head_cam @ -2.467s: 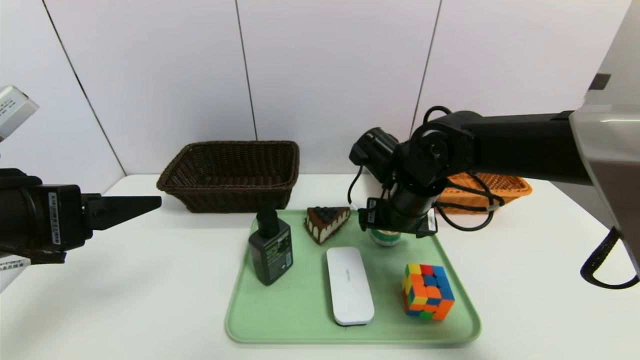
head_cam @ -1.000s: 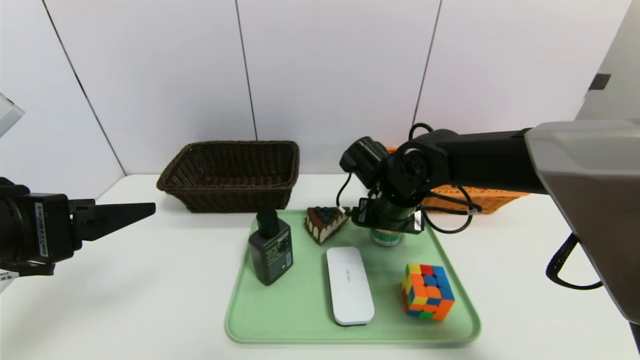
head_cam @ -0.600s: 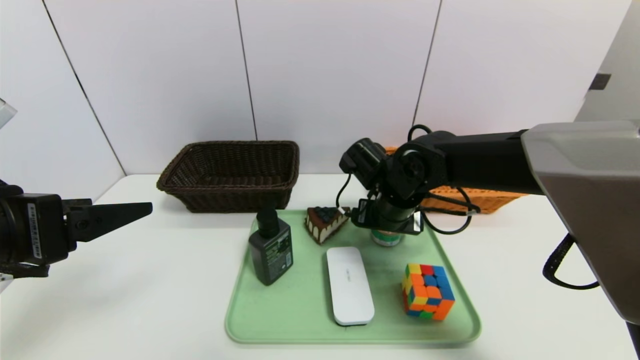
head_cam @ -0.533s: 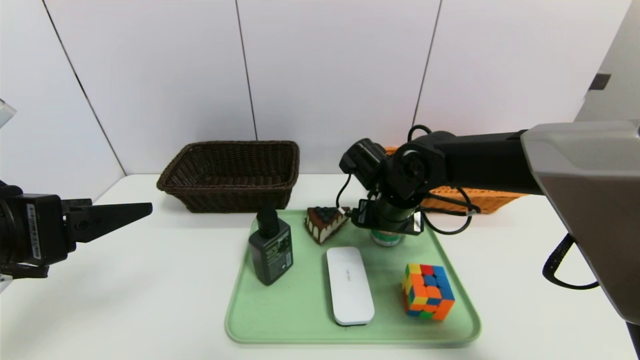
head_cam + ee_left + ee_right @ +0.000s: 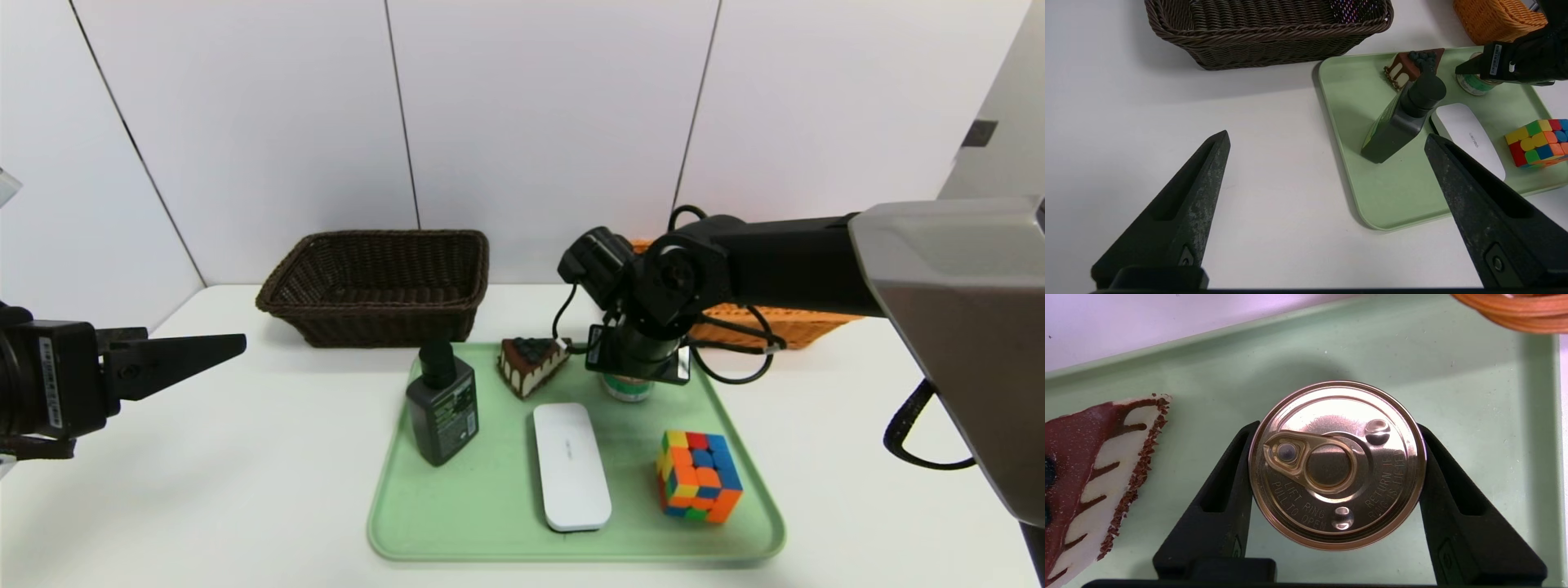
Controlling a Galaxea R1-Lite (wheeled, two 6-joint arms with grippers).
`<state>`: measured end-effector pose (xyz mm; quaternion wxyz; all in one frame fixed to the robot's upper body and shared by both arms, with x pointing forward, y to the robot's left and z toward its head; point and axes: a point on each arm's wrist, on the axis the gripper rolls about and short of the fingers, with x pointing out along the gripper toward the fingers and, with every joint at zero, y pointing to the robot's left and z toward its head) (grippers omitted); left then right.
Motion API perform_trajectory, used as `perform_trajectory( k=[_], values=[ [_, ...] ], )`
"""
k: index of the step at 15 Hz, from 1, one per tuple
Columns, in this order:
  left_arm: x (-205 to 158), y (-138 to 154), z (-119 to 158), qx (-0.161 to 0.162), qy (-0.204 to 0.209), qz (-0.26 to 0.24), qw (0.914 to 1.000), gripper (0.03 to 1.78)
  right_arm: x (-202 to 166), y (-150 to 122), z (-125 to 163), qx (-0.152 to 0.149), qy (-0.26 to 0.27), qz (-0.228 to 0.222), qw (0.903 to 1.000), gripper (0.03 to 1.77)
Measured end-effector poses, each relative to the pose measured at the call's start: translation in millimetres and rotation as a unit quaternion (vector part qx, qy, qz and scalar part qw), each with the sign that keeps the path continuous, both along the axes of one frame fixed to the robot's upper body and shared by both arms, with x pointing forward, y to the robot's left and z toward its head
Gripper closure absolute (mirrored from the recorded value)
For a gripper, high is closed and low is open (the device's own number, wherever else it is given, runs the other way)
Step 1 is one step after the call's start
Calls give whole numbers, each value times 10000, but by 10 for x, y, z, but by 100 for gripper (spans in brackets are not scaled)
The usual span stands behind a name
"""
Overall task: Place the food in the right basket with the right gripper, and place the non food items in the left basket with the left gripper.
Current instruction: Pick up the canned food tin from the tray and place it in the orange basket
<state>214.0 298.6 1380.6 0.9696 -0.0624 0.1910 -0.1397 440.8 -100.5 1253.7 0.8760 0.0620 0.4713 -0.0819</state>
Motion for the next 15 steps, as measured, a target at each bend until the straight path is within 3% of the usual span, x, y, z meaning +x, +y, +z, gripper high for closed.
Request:
perform_trajectory(
  k=[7, 12, 15],
  values=[
    [-30, 8, -35, 7, 27, 3, 10000, 12, -59, -23, 56, 48, 33, 43, 10000, 70],
    [-36, 11, -86, 26, 106, 6, 9999, 12, -268, 10, 415, 630, -99, 411, 9971, 71],
    [-36, 10, -120, 43, 166, -1, 9999, 12, -412, -9, 776, 1024, -464, 579, 9920, 71]
  ],
)
